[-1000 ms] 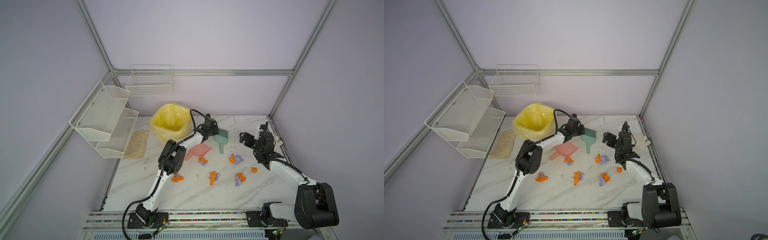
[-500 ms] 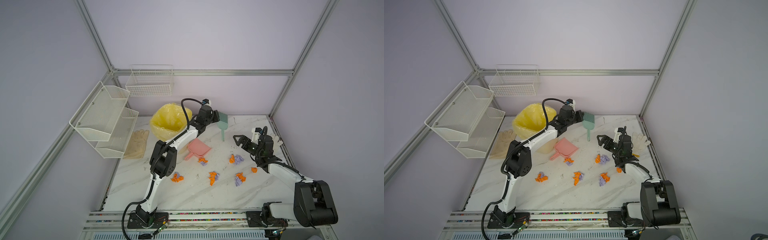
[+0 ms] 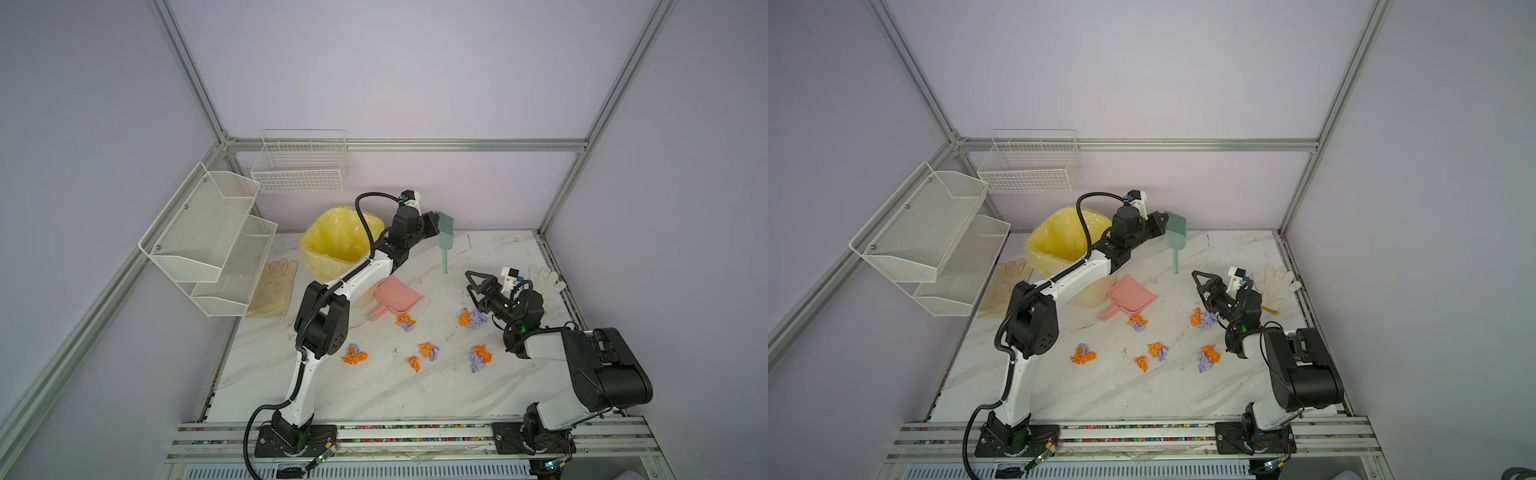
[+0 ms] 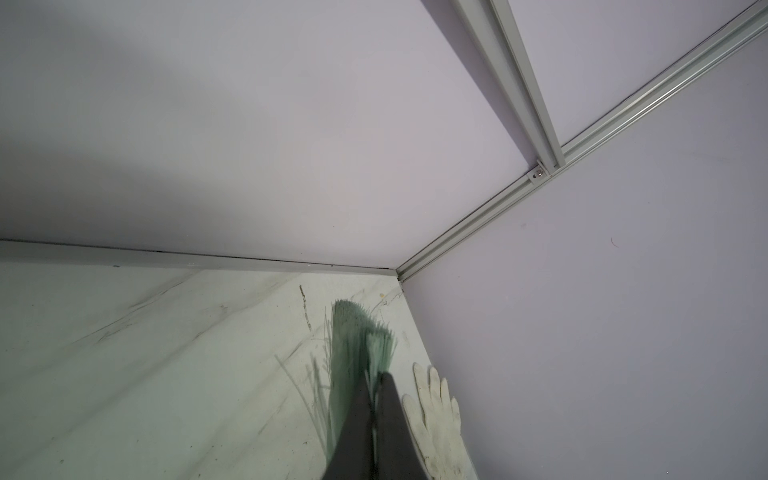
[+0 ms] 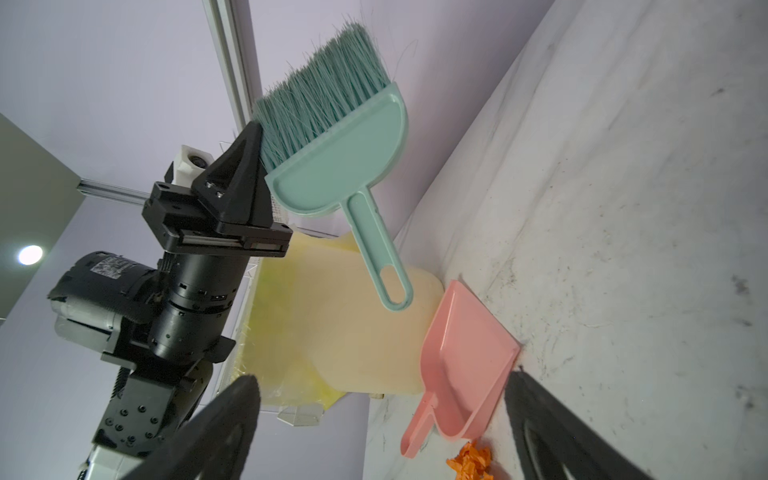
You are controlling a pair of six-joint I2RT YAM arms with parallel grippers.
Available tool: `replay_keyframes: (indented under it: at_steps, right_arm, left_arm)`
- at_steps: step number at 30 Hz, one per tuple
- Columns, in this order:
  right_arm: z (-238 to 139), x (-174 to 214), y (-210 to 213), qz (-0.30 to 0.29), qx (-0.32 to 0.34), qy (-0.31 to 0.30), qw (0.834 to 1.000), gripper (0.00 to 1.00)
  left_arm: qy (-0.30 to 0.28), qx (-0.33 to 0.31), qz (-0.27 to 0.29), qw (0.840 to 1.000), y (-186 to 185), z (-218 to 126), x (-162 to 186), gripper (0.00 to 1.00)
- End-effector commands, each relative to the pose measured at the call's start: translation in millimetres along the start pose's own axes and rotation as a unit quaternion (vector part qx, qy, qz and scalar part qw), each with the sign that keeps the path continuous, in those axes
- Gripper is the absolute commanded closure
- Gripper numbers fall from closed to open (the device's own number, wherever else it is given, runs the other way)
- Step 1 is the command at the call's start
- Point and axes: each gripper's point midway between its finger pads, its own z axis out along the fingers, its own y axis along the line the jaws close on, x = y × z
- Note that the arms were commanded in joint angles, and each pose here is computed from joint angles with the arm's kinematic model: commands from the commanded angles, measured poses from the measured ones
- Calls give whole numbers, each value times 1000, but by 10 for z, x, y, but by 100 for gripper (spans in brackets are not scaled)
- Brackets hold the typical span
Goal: Sweep away the paper scraps from the table
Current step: 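Lift the brush upright with the left gripper while the right gripper approaches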
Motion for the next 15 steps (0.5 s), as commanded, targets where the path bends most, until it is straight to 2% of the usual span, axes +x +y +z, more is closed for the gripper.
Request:
replay_keyframes:
  at_steps: [1,7,15]
  right_arm:
    - [-2,29,369,30,-98,3,995,6]
    - [136,138,390,97,-157,20,983,12]
    - [310,198,563,102,-183,6,978,15]
  left_arm:
    - [-39,44,-8,998,-303,-182,-317,100]
    - [-47,55,-15,997,-342,-173,-352,100]
    - [-52,64,-33,996,-332,-147,-338,100]
